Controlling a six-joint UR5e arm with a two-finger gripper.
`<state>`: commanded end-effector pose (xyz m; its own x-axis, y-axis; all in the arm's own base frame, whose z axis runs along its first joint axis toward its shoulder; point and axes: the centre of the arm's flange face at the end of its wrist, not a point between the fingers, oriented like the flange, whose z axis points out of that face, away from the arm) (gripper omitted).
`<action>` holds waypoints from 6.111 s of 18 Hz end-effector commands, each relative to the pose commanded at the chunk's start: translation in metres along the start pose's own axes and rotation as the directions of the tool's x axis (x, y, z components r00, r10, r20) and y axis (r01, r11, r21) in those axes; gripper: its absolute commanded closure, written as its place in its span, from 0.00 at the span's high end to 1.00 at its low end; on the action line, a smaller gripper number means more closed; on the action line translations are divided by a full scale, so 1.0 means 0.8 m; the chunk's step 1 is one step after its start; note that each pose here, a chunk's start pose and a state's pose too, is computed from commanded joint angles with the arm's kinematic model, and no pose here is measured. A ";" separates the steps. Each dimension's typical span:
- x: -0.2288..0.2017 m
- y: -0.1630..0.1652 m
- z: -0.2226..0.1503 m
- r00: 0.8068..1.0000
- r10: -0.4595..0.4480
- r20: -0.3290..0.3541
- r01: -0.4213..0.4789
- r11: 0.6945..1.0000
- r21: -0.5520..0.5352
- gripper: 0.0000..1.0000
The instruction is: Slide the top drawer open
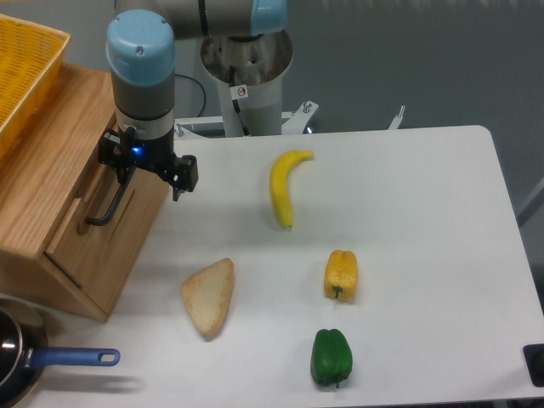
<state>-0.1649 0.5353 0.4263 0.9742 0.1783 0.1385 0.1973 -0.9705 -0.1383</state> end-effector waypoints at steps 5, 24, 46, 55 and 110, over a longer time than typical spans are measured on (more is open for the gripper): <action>-0.005 -0.001 0.002 1.000 -0.001 0.028 0.001 1.000 -0.016 1.00; -0.076 0.010 -0.009 0.991 -0.074 0.113 0.078 0.996 -0.035 1.00; -0.173 0.005 -0.026 0.992 -0.062 0.108 0.069 0.996 -0.061 1.00; -0.196 0.011 -0.025 0.991 -0.075 0.113 0.083 0.994 -0.066 1.00; -0.360 0.123 -0.119 0.988 0.001 0.154 0.006 0.999 -0.047 1.00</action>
<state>-0.4362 0.3730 0.4663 0.9797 0.2000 -0.0144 0.1979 -0.9760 -0.0910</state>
